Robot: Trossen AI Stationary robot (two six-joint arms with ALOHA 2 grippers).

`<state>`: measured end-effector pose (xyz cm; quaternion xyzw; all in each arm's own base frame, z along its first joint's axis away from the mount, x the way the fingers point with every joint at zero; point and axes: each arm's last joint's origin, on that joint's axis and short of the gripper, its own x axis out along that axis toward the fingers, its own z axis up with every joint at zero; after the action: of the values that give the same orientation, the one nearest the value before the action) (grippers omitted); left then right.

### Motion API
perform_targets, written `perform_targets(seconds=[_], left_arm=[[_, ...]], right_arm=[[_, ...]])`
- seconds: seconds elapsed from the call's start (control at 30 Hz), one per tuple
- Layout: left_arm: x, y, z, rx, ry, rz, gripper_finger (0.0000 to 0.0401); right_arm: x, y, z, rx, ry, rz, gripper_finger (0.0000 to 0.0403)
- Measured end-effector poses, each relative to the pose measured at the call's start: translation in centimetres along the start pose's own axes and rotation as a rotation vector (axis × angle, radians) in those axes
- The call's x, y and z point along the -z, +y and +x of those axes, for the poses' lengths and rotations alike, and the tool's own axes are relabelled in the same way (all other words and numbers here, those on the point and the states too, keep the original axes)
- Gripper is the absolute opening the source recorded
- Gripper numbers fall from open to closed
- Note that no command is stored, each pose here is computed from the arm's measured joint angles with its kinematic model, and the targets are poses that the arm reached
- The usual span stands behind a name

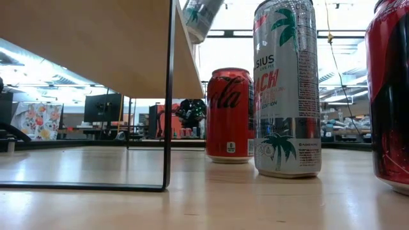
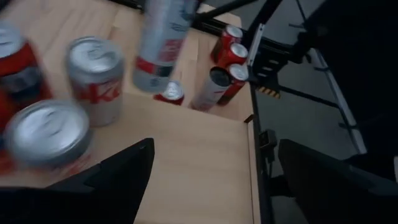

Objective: Pick and place cans onto a shelf
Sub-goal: Put the top white-pink soda can on the shelf

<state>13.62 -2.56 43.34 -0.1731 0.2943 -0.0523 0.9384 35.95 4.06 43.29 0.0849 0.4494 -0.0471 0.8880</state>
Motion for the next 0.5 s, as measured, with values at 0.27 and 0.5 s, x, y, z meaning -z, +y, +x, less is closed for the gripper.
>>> perform_targets(seconds=[0.27, 0.5], left_arm=[[-0.4, -1.4, 5.3, -0.028, 0.132, 0.01, 0.0337], [0.4, -3.2, 5.9, -0.179, 0.06, -0.013, 0.029]], right_arm=[[-0.2, -0.2, -1.0, -0.073, -0.036, -0.069, 0.0284], [-0.2, -0.2, -2.0, -0.105, -0.072, -0.136, 0.0284]])
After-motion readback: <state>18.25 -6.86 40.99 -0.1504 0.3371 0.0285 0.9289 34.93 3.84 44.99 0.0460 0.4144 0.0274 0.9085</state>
